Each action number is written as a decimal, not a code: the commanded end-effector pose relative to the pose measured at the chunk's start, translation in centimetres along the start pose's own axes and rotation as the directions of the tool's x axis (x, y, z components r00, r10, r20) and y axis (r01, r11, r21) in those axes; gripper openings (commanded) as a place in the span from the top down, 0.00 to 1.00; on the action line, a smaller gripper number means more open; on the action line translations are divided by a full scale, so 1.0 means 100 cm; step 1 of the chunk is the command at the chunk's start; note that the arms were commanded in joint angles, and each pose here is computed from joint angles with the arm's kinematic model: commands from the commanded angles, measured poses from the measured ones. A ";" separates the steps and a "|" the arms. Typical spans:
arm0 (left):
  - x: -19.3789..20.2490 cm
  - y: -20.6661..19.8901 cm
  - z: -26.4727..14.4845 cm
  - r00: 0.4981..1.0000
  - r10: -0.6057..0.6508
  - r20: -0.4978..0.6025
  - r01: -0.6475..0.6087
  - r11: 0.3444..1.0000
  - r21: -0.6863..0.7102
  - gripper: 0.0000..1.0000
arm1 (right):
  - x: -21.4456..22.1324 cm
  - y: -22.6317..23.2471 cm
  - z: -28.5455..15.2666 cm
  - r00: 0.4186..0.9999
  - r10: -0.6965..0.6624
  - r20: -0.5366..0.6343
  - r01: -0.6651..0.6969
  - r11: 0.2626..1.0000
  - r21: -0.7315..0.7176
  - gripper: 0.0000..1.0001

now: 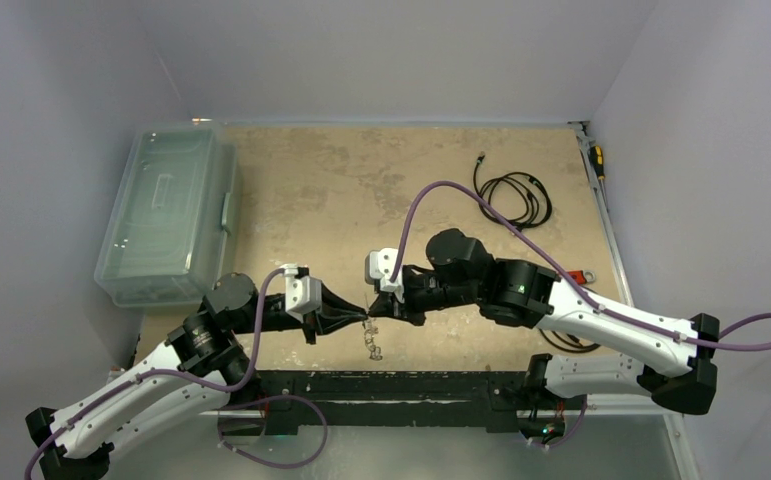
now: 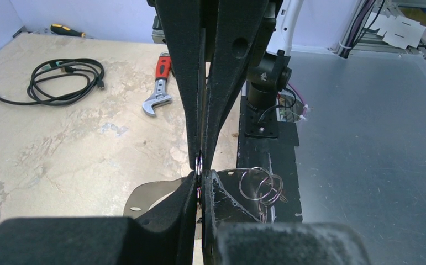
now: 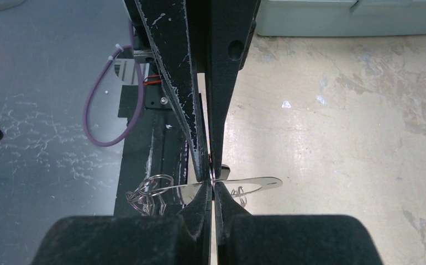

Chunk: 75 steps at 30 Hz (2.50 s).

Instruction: Put the keys on the keyring

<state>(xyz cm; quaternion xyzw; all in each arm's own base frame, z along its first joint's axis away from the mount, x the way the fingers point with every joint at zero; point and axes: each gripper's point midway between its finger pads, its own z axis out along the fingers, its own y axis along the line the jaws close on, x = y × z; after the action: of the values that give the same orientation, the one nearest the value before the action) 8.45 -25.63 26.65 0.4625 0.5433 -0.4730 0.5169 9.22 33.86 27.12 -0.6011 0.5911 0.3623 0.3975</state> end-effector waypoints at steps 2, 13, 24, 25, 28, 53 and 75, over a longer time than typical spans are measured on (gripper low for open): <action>-0.018 -0.003 0.000 0.998 0.018 0.060 -0.019 1.000 0.010 0.73 | -0.035 -0.005 -0.014 0.989 -0.054 0.138 0.049 0.998 0.042 1.00; -0.029 -0.005 -0.006 0.994 0.050 0.098 -0.050 0.999 0.000 0.73 | -0.047 -0.004 -0.030 0.950 -0.054 0.307 0.024 0.995 0.099 1.00; -0.029 -0.005 -0.006 0.994 0.048 0.096 -0.049 0.999 0.002 0.78 | -0.045 0.002 -0.024 0.950 -0.028 0.311 0.010 0.998 0.060 1.00; -0.029 -0.005 -0.006 0.994 0.049 0.097 -0.050 0.999 0.002 0.78 | -0.045 0.003 -0.024 0.949 -0.027 0.314 0.011 0.998 0.054 1.00; -0.029 -0.005 -0.006 0.994 0.049 0.098 -0.050 0.999 0.002 0.76 | -0.044 0.005 -0.022 0.950 -0.022 0.311 0.010 0.999 0.041 1.00; -0.032 -0.007 -0.009 0.992 0.061 0.111 -0.062 0.998 0.004 0.79 | -0.042 0.015 -0.009 0.944 -0.002 0.329 0.013 0.999 -0.033 1.00; -0.040 -0.008 -0.012 0.984 0.104 0.142 -0.105 0.994 0.001 1.00 | -0.027 0.017 -0.019 0.972 -0.016 0.233 0.025 0.999 -0.032 0.67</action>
<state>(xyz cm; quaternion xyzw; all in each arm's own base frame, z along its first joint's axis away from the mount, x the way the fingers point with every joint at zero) 7.44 -24.85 28.58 0.4647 0.5070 -0.4827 0.5423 7.01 34.05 28.99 -0.5666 0.5241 0.4520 0.4473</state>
